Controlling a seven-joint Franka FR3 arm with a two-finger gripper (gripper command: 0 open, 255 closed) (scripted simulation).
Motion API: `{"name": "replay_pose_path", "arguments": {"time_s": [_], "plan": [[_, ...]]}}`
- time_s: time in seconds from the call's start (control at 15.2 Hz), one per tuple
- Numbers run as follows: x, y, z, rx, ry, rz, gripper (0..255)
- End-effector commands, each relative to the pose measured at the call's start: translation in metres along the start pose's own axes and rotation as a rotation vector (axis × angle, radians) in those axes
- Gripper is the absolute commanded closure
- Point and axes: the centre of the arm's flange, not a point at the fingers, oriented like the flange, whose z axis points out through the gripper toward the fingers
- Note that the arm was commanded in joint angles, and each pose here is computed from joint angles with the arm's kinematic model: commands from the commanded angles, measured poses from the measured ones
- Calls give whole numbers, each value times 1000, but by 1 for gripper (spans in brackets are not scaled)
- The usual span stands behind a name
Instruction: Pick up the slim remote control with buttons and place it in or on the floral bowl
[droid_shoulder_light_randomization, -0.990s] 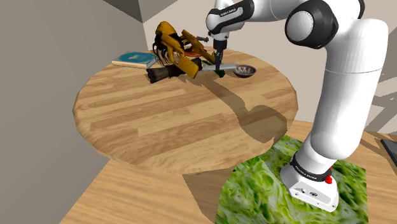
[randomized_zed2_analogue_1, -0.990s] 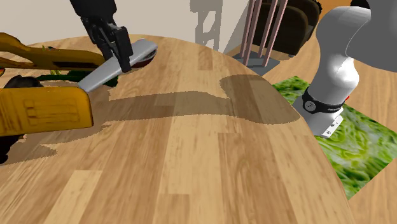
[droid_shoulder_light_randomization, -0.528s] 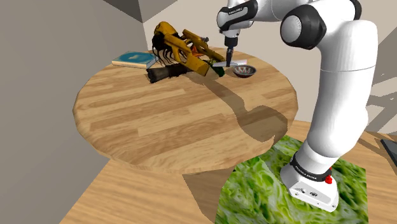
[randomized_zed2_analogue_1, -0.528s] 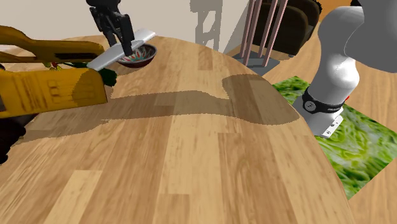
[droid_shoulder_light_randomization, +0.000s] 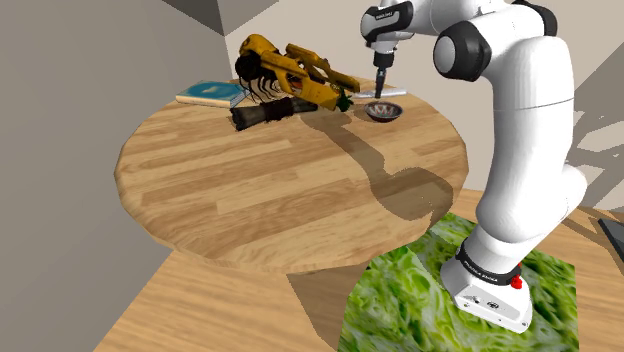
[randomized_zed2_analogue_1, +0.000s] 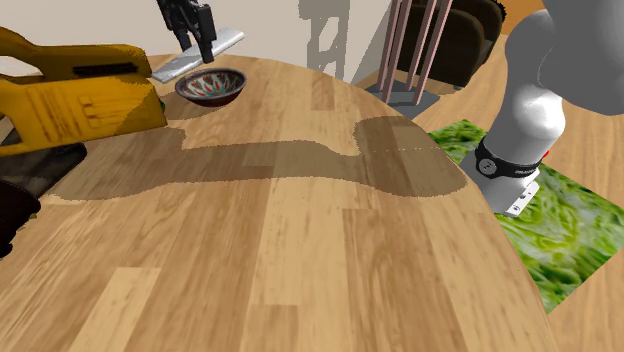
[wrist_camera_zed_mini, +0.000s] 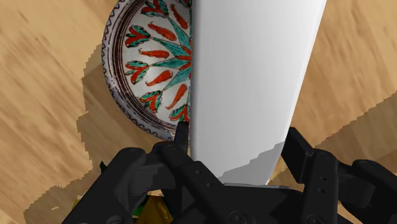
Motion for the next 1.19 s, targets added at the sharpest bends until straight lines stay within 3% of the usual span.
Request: {"name": "replay_pose_path", "arguments": {"time_s": [0.0,0.13,1.12], "plan": [[-18,22,2,-2,0,1,255],[-33,39,2,-2,0,1,255],[-32,38,74,-2,0,2,255]]}}
